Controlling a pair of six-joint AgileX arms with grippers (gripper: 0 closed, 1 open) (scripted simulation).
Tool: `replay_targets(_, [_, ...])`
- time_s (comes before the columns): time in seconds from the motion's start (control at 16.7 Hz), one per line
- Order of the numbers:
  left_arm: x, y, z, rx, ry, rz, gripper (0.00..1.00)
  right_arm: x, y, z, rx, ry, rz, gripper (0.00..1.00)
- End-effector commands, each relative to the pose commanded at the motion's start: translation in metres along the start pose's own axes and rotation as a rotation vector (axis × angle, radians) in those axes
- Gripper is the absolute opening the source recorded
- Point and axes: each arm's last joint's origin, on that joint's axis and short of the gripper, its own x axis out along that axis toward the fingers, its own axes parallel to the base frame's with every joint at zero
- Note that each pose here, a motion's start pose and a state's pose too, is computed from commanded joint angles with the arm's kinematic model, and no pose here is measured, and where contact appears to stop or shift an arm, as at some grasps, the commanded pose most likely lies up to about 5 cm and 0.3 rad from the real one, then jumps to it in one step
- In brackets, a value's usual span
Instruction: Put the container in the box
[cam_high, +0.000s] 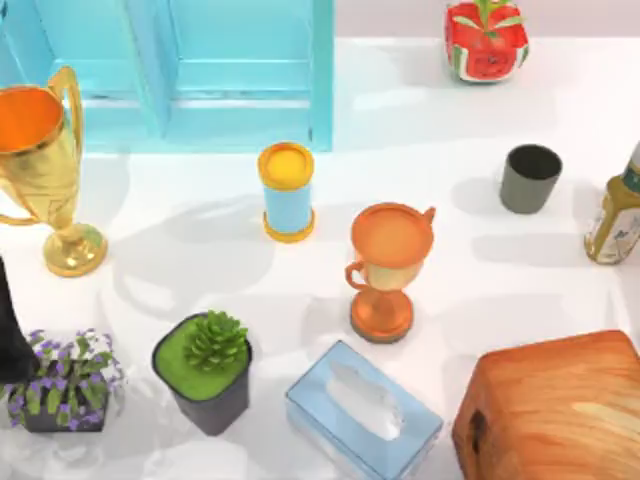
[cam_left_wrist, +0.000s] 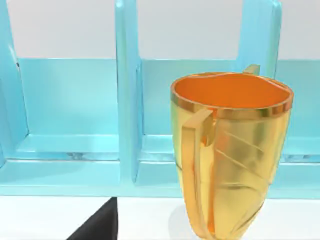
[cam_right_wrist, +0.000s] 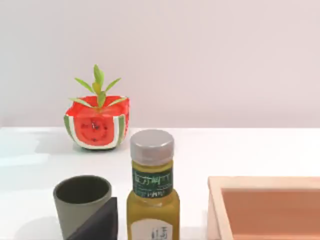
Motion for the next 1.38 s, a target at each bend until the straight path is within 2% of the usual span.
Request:
replay_targets(0.18, [0.000, 0.000, 0.000, 0.000, 0.000, 0.000, 1.00, 0.000, 0.000, 0.002, 0.001, 0.008, -0.002, 1.00])
replay_targets(0.36, [0.000, 0.000, 0.000, 0.000, 0.000, 0.000, 1.00, 0.000, -0.002, 0.018, 0.014, 0.075, -0.021, 1.00])
replay_targets(0.54, [0.000, 0.000, 0.000, 0.000, 0.000, 0.000, 1.00, 0.006, -0.005, 0.054, 0.038, 0.202, -0.059, 1.00])
replay_targets(0.72, [0.000, 0.000, 0.000, 0.000, 0.000, 0.000, 1.00, 0.027, -0.010, 0.105, 0.069, 0.360, -0.103, 1.00])
replay_targets(0.9, [0.000, 0.000, 0.000, 0.000, 0.000, 0.000, 1.00, 0.069, -0.016, 0.156, 0.101, 0.542, -0.140, 1.00])
replay_targets(1.08, [0.000, 0.000, 0.000, 0.000, 0.000, 0.000, 1.00, 0.129, -0.021, 0.187, 0.124, 0.745, -0.161, 1.00])
replay_targets(1.2, [0.000, 0.000, 0.000, 0.000, 0.000, 0.000, 1.00, 0.173, -0.022, 0.191, 0.133, 0.885, -0.166, 1.00])
replay_targets(1.38, [0.000, 0.000, 0.000, 0.000, 0.000, 0.000, 1.00, 0.232, -0.015, 0.178, 0.132, 1.080, -0.158, 1.00])
